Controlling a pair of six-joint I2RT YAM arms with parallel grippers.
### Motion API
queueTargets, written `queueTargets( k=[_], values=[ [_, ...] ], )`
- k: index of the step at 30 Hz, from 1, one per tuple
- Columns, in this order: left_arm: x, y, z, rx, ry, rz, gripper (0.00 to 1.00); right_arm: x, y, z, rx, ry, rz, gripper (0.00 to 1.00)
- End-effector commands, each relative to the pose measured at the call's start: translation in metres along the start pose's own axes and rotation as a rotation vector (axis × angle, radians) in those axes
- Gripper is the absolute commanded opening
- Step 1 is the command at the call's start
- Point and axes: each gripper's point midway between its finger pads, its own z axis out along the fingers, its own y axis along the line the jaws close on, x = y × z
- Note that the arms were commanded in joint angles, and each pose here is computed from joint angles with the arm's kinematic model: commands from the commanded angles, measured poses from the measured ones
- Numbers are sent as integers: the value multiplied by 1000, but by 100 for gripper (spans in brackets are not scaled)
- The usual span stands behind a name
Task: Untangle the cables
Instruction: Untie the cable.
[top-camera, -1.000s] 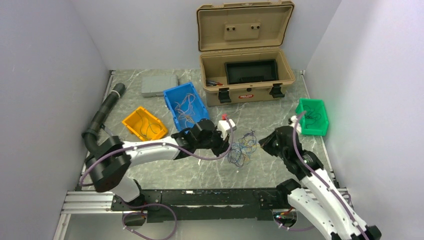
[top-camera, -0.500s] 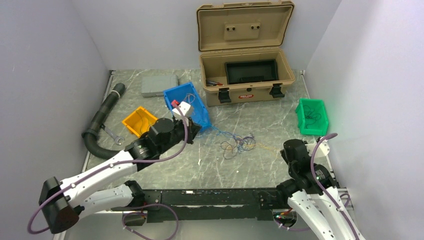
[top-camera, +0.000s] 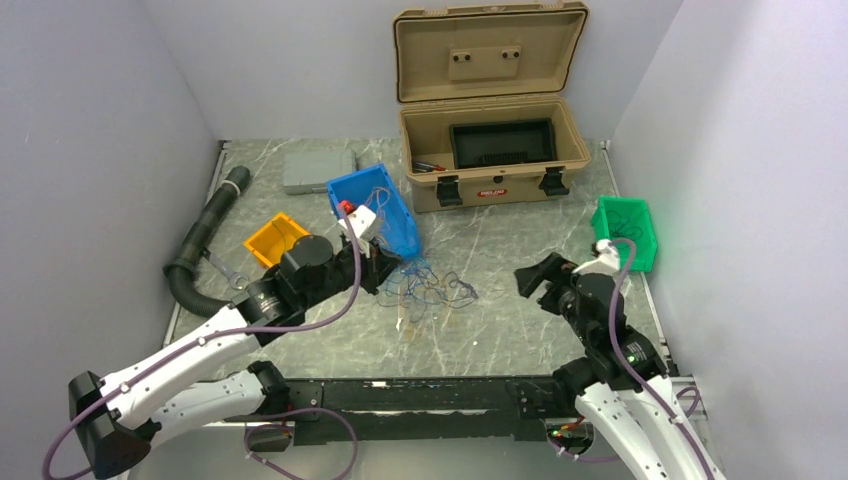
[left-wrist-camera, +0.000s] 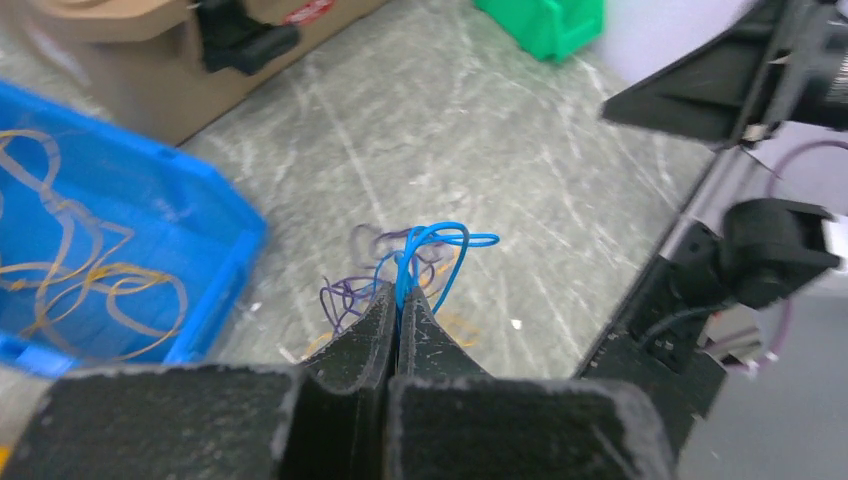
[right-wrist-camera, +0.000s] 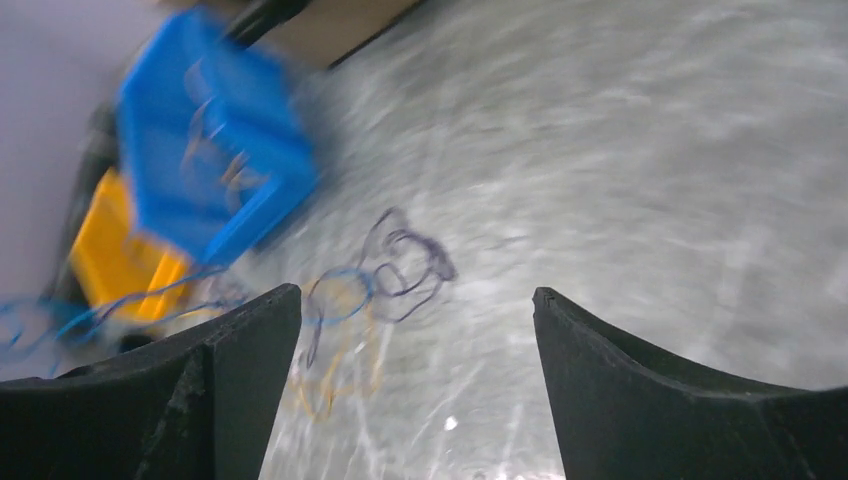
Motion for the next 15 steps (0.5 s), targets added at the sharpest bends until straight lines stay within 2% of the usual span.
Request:
queueTargets(
  k=[1, 5, 9, 12, 15],
  values=[
    [-37, -50, 1, 250, -43, 57, 0, 29, 98, -19, -609, 147, -268, 87],
    [-45, -60, 0, 293, -33, 69, 0, 59, 111, -16, -736, 273, -327, 87],
    [-53, -68, -7, 331, -42, 78, 0, 69, 122, -21, -836, 262, -350, 90],
    [-59, -76, -12, 374, -47, 77, 0, 76, 133, -28, -918, 275, -362, 99],
    [-62, -85, -14, 419, -35, 75, 0, 90, 140, -29, -950, 318, -398, 100]
  ],
)
